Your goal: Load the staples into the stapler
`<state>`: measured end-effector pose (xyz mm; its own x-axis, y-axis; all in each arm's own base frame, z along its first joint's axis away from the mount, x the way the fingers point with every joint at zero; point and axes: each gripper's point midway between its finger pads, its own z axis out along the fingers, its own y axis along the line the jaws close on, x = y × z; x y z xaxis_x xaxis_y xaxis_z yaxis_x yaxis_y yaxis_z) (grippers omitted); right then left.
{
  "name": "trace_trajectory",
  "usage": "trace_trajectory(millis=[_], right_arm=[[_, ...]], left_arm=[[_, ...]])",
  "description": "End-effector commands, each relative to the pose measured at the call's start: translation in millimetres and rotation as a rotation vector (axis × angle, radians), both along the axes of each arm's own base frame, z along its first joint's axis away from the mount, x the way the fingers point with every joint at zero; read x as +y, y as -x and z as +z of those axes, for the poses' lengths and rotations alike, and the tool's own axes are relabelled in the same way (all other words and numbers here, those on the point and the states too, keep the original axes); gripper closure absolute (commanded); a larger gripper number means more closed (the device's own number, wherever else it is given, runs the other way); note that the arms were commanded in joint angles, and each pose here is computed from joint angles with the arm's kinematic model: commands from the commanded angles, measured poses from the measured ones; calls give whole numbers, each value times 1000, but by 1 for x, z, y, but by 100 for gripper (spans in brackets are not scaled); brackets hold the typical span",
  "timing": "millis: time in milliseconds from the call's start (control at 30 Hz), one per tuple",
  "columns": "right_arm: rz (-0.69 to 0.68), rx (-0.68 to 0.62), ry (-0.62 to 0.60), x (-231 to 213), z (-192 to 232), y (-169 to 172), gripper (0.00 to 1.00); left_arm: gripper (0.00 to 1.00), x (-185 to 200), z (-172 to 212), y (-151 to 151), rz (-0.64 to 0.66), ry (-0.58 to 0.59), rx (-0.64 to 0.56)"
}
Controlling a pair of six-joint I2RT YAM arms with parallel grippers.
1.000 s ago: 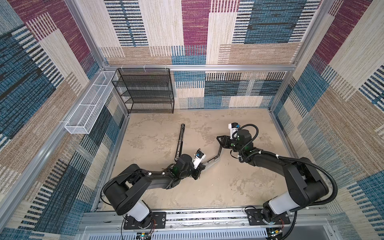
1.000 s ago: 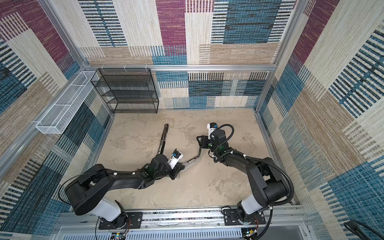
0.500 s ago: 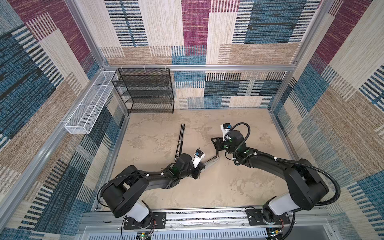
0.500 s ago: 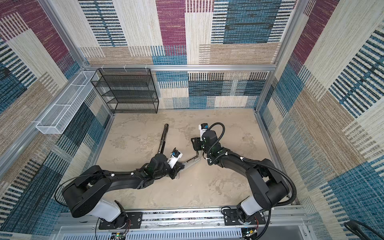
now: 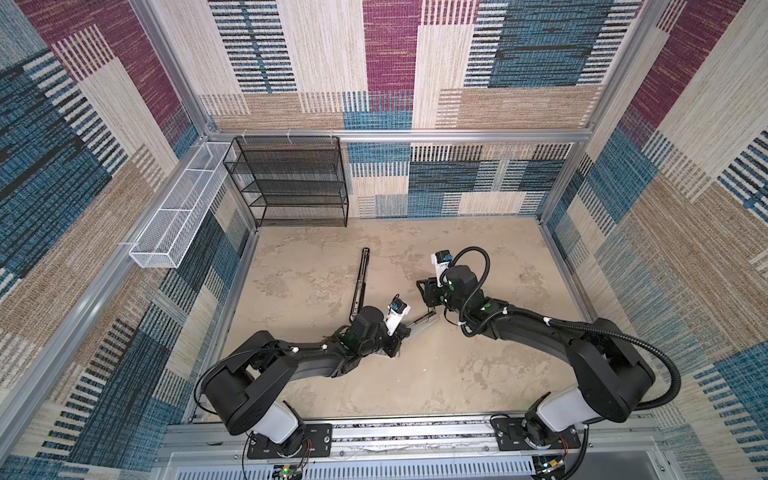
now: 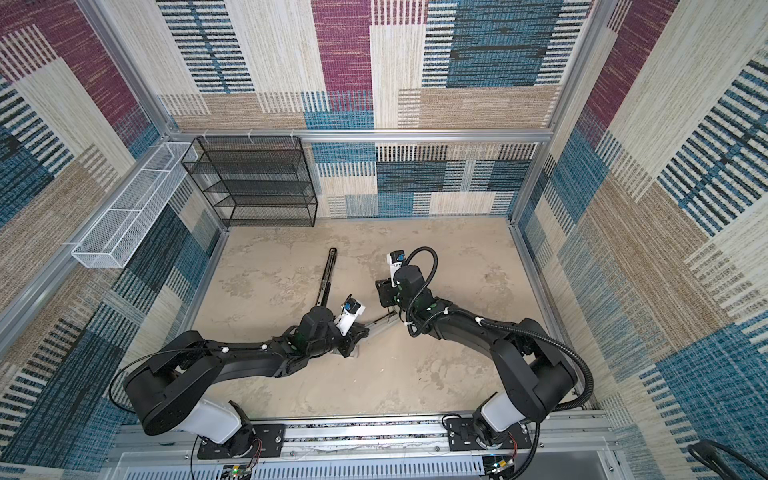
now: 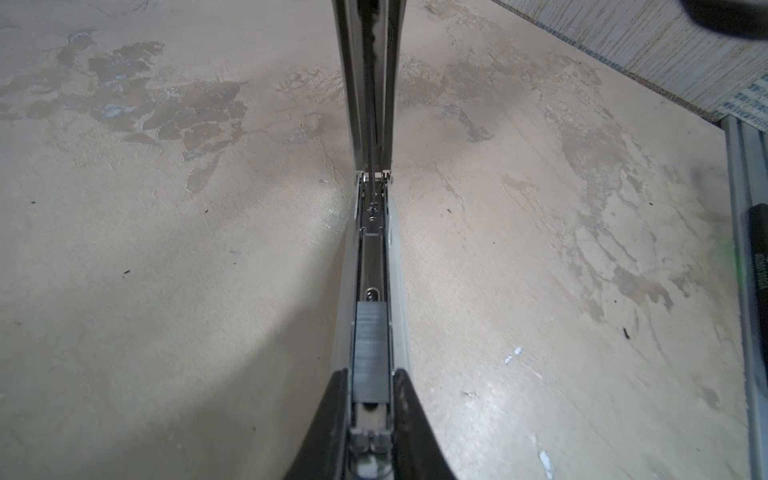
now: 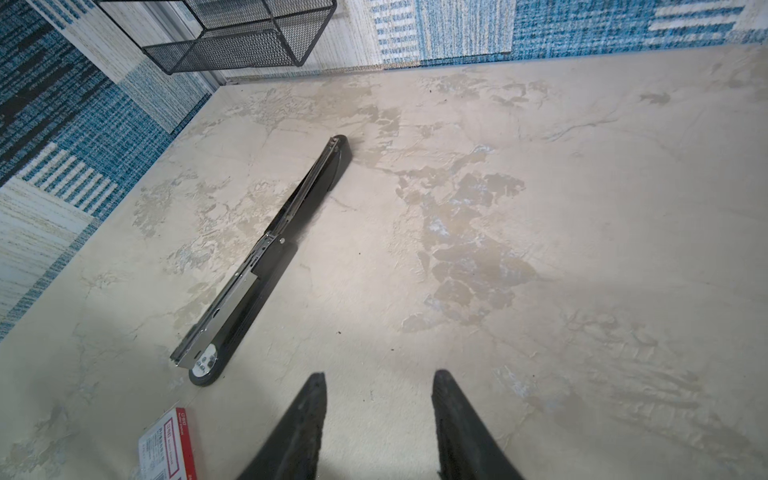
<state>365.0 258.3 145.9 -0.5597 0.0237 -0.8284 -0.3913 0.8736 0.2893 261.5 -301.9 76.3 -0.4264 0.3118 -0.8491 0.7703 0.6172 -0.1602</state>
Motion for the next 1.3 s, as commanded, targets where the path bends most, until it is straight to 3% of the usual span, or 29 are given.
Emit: trace_trajectory(millis=[0, 667, 1267], right_arm=[[14, 3, -2, 9, 2, 4, 55], [88, -49, 128, 47, -7, 26, 52], [123, -41, 115, 66, -7, 40, 45]], left_arm=[[93, -11, 28, -8, -9, 82, -81], [94, -9, 34, -8, -1, 93, -87], [95, -9, 32, -12, 15, 105, -95]])
